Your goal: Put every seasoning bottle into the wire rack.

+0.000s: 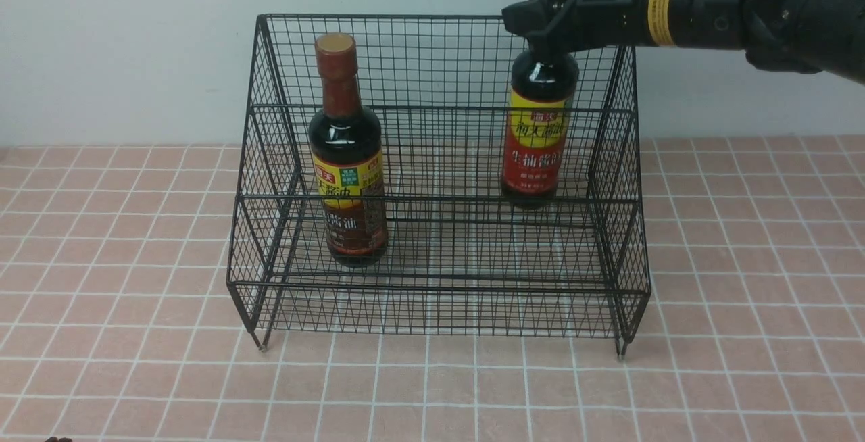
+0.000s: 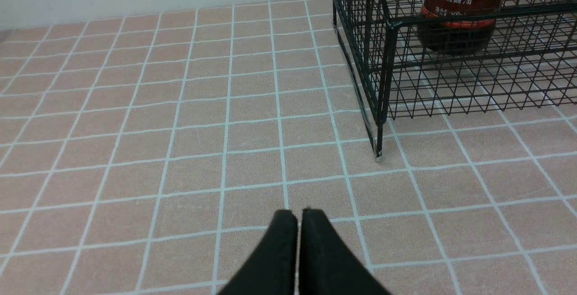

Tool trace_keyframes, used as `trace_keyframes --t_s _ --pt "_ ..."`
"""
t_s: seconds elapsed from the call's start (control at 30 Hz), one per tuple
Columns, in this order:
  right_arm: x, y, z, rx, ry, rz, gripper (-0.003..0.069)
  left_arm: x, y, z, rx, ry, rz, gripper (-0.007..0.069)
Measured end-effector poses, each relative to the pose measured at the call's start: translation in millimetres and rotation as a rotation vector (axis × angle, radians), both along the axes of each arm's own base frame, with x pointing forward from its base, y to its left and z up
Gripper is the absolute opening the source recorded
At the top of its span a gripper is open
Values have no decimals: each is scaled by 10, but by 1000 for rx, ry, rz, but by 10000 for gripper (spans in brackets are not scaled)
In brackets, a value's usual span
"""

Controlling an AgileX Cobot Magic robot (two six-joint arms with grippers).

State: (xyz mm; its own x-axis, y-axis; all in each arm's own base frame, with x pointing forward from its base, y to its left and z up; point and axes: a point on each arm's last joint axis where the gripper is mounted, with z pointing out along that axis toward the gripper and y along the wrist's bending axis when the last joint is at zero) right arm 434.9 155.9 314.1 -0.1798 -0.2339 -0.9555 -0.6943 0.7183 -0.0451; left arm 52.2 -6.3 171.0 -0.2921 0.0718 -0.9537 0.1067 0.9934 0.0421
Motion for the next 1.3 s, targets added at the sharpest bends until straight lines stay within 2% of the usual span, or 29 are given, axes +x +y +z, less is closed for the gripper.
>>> trace_keyframes --t_s 0.47,0.8,0.9,0.93,1.0,1.07,1.13,1.17,1.2,1.3 --pt "-46 -12 127 9 -26 -1 304 0 0 -1 0 1 0 -7" --pt "-423 -144 882 50 -202 -42 304 0 0 -1 0 1 0 -7" --pt "-593 -233 1181 56 -290 -123 302 0 0 -1 0 1 0 -7" --pt "-646 -264 1264 51 -325 -110 298 0 0 -1 0 1 0 -7" --pt "-822 -367 1525 19 -437 -167 275 0 0 -1 0 1 0 -7" --pt "-899 -415 1632 -6 -493 -196 254 0 0 -1 0 1 0 -7" --pt "-1099 -561 1892 -134 -666 -293 188 0 0 -1 0 1 0 -7" --pt "-1114 -573 1911 -132 -671 -303 188 0 0 -1 0 1 0 -7" --pt "-1243 -685 2062 -234 -767 -387 143 0 0 -1 0 1 0 -7" --pt "-1378 -906 2213 -400 -869 -586 66 0 0 -1 0 1 0 -7"
